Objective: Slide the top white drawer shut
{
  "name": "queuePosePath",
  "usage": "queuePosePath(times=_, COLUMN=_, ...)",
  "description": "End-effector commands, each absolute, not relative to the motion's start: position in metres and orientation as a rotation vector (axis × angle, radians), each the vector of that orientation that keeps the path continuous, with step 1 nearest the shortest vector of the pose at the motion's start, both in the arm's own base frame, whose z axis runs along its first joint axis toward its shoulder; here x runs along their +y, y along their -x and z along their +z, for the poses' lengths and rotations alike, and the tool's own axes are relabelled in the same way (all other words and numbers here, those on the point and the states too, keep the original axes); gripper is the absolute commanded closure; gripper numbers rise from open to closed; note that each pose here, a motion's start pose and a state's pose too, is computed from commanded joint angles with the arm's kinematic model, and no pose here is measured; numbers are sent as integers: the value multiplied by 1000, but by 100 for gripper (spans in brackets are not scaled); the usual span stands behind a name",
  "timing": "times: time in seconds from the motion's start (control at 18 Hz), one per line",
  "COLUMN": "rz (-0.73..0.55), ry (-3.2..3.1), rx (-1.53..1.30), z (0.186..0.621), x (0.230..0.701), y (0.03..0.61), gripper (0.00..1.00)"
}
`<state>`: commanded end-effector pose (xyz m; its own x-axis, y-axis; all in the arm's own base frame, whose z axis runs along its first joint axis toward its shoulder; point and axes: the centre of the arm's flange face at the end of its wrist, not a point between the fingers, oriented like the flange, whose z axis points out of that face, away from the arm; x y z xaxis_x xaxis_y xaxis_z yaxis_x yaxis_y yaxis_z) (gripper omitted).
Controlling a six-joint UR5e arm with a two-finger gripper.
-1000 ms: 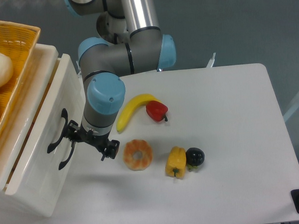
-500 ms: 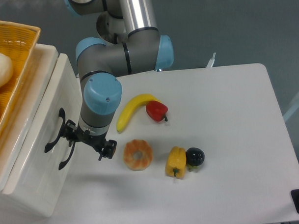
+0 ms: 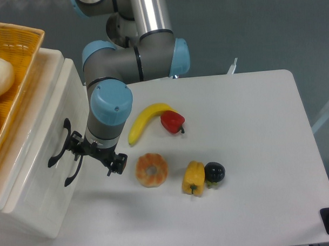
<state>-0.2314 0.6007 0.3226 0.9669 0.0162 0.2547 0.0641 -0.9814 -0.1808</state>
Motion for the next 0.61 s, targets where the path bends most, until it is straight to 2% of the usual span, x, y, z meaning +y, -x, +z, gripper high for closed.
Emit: queuePosePath(times=0.61, rz=-378, ry=2929, rx=-47, z=323, x=603, y=226, gripper=0)
